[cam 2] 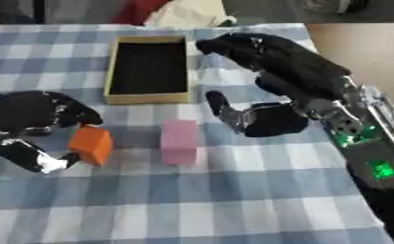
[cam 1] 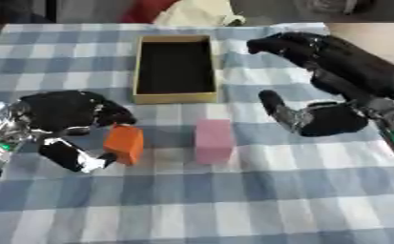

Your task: Pick up objects on the table and place them in the box.

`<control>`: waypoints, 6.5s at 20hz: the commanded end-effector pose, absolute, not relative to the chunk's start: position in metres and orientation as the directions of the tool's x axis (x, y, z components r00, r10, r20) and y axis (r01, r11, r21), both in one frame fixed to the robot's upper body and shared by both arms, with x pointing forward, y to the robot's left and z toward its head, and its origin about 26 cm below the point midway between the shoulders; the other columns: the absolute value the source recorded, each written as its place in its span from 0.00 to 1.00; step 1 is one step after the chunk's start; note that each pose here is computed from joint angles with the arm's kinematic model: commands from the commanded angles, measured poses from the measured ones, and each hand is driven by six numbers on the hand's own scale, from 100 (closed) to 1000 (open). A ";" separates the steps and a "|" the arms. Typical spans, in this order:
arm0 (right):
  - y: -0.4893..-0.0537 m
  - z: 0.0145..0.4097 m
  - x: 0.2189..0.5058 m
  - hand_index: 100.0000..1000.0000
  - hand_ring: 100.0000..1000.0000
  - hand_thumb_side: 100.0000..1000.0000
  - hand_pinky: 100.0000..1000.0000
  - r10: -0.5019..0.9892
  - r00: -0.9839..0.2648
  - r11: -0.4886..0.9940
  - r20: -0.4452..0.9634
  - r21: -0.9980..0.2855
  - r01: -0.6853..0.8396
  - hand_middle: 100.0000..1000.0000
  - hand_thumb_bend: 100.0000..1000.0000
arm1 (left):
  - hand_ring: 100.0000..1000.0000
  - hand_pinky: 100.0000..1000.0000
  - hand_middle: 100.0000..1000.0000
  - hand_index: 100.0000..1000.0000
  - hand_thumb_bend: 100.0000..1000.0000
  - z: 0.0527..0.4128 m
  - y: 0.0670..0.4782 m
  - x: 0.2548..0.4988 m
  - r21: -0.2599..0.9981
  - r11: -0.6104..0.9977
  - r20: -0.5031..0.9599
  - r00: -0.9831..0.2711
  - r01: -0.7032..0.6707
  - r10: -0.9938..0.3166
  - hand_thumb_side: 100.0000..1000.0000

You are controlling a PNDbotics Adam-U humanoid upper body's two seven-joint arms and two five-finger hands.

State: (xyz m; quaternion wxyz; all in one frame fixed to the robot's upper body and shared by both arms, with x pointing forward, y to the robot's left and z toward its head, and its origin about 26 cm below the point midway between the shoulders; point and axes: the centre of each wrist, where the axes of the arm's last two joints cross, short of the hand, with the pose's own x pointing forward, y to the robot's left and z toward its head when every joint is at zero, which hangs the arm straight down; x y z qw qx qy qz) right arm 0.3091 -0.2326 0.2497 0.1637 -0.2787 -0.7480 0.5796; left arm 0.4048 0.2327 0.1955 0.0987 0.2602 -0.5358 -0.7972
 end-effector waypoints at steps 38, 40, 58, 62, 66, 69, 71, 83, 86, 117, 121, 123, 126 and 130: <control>-0.225 0.256 0.306 1.00 0.85 0.85 0.85 0.561 -0.823 0.178 -0.083 -0.960 0.218 0.81 0.00 | 0.48 0.75 0.27 0.76 0.00 0.248 0.213 0.472 0.985 0.067 -0.064 -0.703 -0.157 -0.708 0.17; -0.223 0.256 0.306 1.00 0.85 0.86 0.85 0.554 -0.829 0.181 -0.080 -0.960 0.213 0.81 0.00 | 0.47 0.75 0.27 0.76 0.00 0.240 0.215 0.483 0.980 0.090 -0.047 -0.652 -0.175 -0.757 0.17; -0.224 0.257 0.306 1.00 0.84 0.90 0.85 0.557 -0.827 0.174 -0.074 -0.964 0.203 0.81 0.00 | 0.80 0.93 0.87 1.00 0.00 0.243 0.242 0.484 0.873 0.364 0.082 -0.638 -0.324 -0.765 0.94; -0.225 0.257 0.306 1.00 0.84 0.91 0.85 0.565 -0.822 0.163 -0.073 -0.966 0.199 0.81 0.00 | 0.79 0.92 0.87 1.00 0.00 0.273 0.247 0.458 0.827 0.481 0.116 -0.751 -0.289 -0.650 0.90; -0.225 0.258 0.306 1.00 0.84 0.94 0.85 0.574 -0.816 0.153 -0.065 -0.971 0.185 0.82 0.00 | 0.75 0.90 0.81 1.00 0.00 0.292 0.252 0.428 0.807 0.553 0.161 -0.825 -0.206 -0.542 0.85; -0.223 0.256 0.309 1.00 0.84 0.96 0.85 0.577 -0.815 0.141 -0.056 -0.976 0.167 0.82 0.00 | 0.73 0.89 0.79 1.00 0.00 0.298 0.254 0.406 0.801 0.581 0.188 -0.859 -0.147 -0.476 0.83; -0.220 0.255 0.313 1.00 0.84 0.97 0.85 0.576 -0.815 0.112 -0.062 -0.982 0.154 0.83 0.00 | 0.71 0.88 0.77 1.00 0.00 0.296 0.255 0.393 0.796 0.596 0.214 -0.874 -0.103 -0.436 0.82; -0.188 0.244 0.340 1.00 0.85 0.95 0.84 0.558 -0.805 -0.143 -0.203 -0.979 0.148 0.90 0.09 | 0.69 0.88 0.75 1.00 0.00 0.268 0.264 0.352 0.815 0.575 0.341 -0.864 0.074 -0.371 0.87; -0.184 0.243 0.344 1.00 0.85 0.98 0.83 0.553 -0.798 -0.197 -0.240 -0.968 0.155 0.90 0.11 | 0.69 0.88 0.75 1.00 0.00 0.263 0.266 0.350 0.824 0.560 0.350 -0.859 0.091 -0.374 0.89; -0.180 0.238 0.351 1.00 0.84 0.85 0.84 0.510 -0.834 -0.291 -0.211 -0.955 0.064 0.83 0.07 | 0.69 0.88 0.77 1.00 0.00 0.247 0.272 0.353 0.864 0.477 0.379 -0.834 0.163 -0.402 0.97; -0.180 0.229 0.358 1.00 0.84 0.86 0.84 0.530 -0.823 -0.286 -0.202 -0.957 0.050 0.83 0.06 | 0.69 0.88 0.77 1.00 0.00 0.247 0.272 0.353 0.866 0.473 0.377 -0.835 0.164 -0.401 0.97; -0.180 0.225 0.360 1.00 0.84 0.86 0.84 0.530 -0.823 -0.289 -0.202 -0.956 0.048 0.83 0.06 | 0.69 0.88 0.78 1.00 0.00 0.246 0.272 0.353 0.867 0.471 0.376 -0.835 0.164 -0.402 0.97; -0.178 0.222 0.362 1.00 0.84 0.86 0.84 0.527 -0.825 -0.296 -0.205 -0.954 0.049 0.83 0.07 | 0.69 0.88 0.78 1.00 0.00 0.246 0.272 0.353 0.868 0.469 0.376 -0.835 0.164 -0.402 0.97; -0.176 0.217 0.362 1.00 0.84 0.86 0.83 0.515 -0.828 -0.317 -0.221 -0.947 0.055 0.83 0.09 | 0.69 0.88 0.78 1.00 0.00 0.246 0.272 0.353 0.869 0.466 0.374 -0.836 0.165 -0.402 0.97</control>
